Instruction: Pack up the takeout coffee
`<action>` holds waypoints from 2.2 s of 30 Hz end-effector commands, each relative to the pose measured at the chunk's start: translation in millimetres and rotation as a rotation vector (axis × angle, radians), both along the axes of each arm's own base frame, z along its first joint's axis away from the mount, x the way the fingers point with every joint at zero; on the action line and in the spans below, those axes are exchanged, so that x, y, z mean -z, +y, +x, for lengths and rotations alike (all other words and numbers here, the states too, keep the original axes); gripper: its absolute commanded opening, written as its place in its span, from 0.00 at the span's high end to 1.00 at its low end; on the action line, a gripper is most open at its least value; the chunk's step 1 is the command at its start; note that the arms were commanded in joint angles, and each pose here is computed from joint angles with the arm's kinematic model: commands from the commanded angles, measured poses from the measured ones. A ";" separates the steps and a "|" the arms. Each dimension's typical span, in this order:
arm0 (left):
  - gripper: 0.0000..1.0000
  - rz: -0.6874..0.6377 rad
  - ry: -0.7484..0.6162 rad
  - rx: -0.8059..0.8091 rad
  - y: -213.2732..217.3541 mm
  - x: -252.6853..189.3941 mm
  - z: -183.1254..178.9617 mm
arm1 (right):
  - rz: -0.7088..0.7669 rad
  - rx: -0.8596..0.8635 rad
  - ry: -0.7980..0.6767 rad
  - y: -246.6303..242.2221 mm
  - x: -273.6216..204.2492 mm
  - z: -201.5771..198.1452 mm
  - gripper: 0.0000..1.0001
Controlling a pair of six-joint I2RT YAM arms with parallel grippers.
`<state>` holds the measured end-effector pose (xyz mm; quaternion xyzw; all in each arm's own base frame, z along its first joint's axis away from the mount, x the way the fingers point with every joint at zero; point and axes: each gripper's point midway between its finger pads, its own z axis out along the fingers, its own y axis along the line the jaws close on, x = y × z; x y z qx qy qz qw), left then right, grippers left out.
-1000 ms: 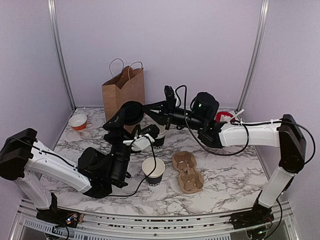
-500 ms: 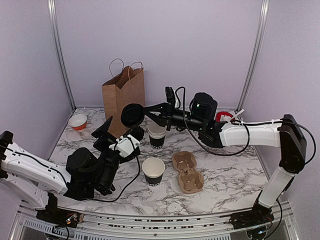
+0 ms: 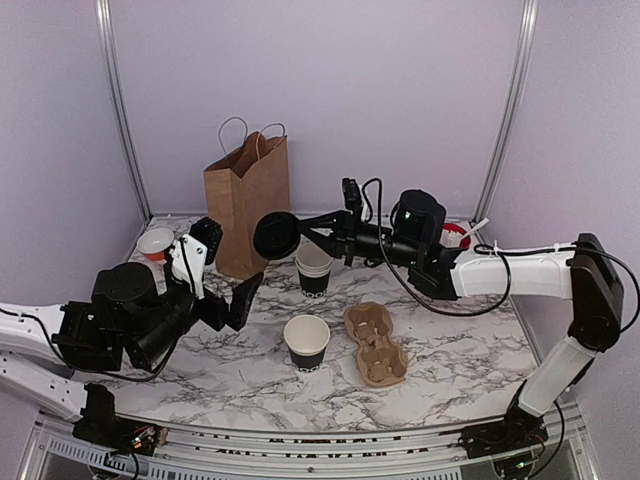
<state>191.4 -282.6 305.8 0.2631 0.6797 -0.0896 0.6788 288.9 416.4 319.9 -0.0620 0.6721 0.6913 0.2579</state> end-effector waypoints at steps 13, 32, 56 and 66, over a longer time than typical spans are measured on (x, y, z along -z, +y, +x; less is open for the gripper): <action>0.01 -0.455 0.617 0.106 5.2 25.8 53.5 | -0.090 -0.046 0.093 -29.9 66.6 -35.6 1.00; 0.01 -0.394 0.889 0.146 -26.7 101.8 52.7 | -0.078 -0.085 0.233 -47.2 119.5 -59.5 1.00; 0.01 -0.369 0.958 0.144 -32.7 128.3 49.4 | -0.058 -0.121 0.310 -43.8 145.7 -62.7 1.00; 0.01 -0.356 0.976 0.144 -34.3 135.3 48.5 | -0.063 -0.123 0.336 -44.8 157.8 -64.3 1.00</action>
